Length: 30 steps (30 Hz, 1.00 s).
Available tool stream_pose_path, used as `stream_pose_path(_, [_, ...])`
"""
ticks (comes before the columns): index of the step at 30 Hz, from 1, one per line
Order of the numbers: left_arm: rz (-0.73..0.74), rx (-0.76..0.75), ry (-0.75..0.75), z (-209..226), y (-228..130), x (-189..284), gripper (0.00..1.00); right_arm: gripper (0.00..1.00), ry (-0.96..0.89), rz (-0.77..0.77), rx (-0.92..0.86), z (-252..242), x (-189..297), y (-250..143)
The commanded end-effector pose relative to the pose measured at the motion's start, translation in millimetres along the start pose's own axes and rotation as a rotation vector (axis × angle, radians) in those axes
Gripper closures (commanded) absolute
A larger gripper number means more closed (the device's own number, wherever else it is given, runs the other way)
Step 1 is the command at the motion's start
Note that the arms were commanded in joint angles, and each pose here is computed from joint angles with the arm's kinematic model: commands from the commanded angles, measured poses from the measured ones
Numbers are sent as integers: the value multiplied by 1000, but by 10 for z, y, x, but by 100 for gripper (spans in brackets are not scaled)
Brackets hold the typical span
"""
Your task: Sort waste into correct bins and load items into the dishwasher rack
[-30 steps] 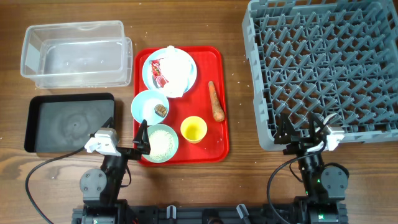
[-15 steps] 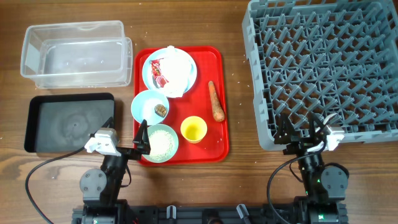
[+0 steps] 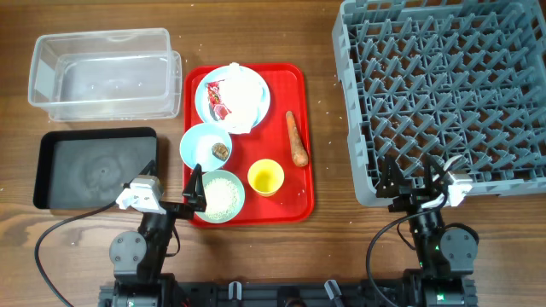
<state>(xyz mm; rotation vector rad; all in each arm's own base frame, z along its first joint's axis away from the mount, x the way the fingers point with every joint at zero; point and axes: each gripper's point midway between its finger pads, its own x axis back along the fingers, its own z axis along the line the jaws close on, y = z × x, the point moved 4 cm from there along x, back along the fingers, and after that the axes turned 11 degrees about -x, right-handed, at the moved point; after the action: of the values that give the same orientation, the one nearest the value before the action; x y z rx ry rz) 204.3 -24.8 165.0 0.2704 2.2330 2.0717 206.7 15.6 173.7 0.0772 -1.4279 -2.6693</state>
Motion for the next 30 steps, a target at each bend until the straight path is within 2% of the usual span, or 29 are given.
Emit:
stream_pose_path(1, [0,-7,-13,-18,-21,-1,0,0,-5,-10,-7,-7,1,15])
stream_pose_path(4, [-1,-7,-13,-19,-18,-1,0,0,6,-27,-5,16,2,49])
stream_pose_path(10, [-7,1,-19,-27,-7,-1,0,0,27,10,-194,38,2,-8])
stream_pose_path(12, [-64,36,-128,-173,124,15,0,0,125,32,-243,191,13,12])
stream_pose_path(13, [-104,20,-206,-278,211,40,0,0,207,21,-192,319,35,69])
stream_pose_path(15, [-163,28,-253,-342,360,78,0,0,338,-4,-62,532,96,157])
stream_pose_path(19, [-162,44,-253,-372,638,143,0,0,379,-10,27,733,170,356])
stream_pose_path(26, [100,62,-215,-398,1340,81,0,0,317,100,89,1048,80,818])
stream_pose_path(30, [354,67,-202,-397,1669,-49,0,0,263,254,105,1164,-75,959])
